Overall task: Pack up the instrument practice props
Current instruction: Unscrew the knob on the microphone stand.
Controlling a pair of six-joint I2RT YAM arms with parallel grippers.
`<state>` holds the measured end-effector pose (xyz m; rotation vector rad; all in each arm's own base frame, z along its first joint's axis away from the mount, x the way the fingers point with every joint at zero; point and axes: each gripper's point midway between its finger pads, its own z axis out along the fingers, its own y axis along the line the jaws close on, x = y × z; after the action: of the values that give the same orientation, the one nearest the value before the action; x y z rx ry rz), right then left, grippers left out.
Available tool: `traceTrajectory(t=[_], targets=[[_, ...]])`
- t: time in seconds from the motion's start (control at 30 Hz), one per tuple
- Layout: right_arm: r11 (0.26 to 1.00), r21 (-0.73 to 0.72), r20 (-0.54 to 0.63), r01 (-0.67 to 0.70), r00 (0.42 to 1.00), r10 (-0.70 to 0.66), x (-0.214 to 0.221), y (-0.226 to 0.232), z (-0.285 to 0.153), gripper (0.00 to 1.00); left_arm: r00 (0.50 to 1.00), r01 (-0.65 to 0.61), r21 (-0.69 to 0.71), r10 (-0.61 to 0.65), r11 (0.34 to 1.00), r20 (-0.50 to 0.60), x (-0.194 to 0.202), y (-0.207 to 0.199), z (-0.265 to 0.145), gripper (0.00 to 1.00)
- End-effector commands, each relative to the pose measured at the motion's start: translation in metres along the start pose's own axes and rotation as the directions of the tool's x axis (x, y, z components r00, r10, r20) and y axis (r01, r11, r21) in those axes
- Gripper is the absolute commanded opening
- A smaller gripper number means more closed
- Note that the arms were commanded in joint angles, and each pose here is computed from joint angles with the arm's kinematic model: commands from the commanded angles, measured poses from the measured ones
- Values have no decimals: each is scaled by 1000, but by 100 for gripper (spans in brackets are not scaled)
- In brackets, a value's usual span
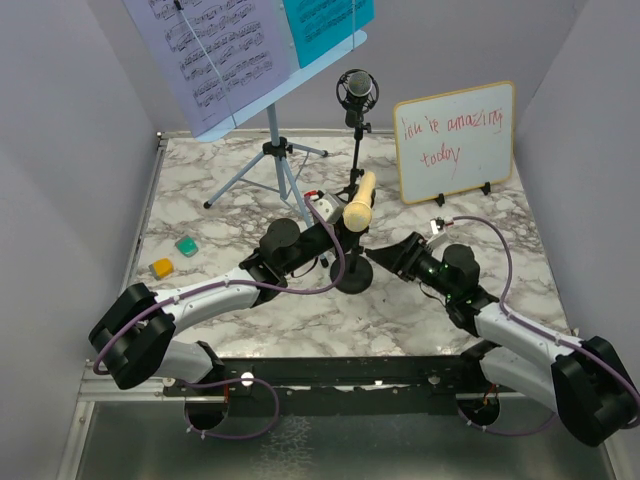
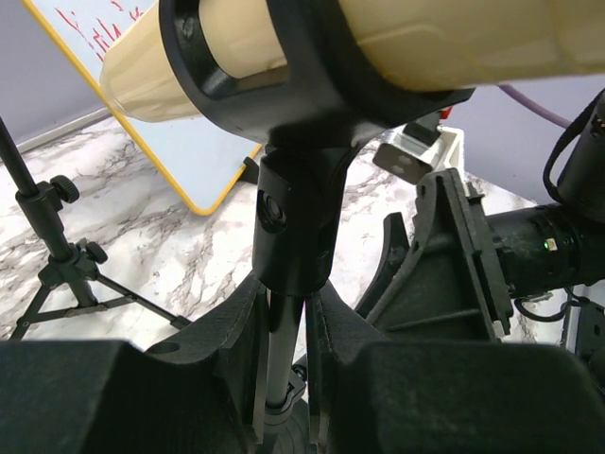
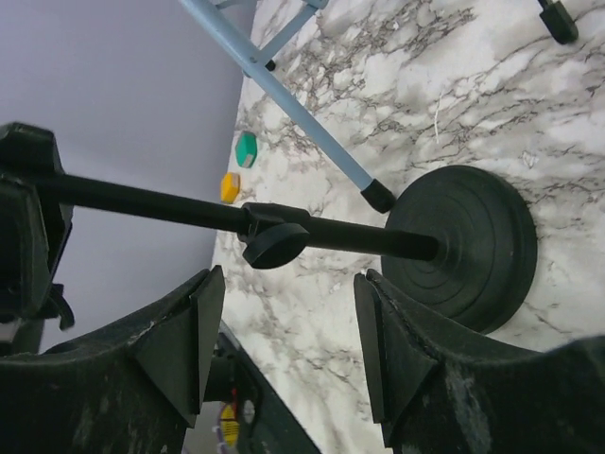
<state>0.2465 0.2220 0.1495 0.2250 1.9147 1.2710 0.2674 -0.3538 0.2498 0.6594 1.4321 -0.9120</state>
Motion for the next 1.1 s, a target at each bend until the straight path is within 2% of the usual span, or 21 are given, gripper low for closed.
traceTrajectory(t=[0.0,0.23,0.53,1.07], targets=[[982,20,7,-188,982,188,-7,9,9,62,992,41,65,-33,997,-126,32,-14,-7,0],[967,23,2,-252,968,252,-6,7,17,58,991,43,68,-34,997,-128,33,-15,-7,0],[960,25,50,-278,960,277,-13,5,16,47,990,49,82,-38,995,-133,34,-17,-7,0],[944,-36,-27,-327,945,326,-2,15,19,35,990,48,74,-38,996,-135,34,-16,-5,0]])
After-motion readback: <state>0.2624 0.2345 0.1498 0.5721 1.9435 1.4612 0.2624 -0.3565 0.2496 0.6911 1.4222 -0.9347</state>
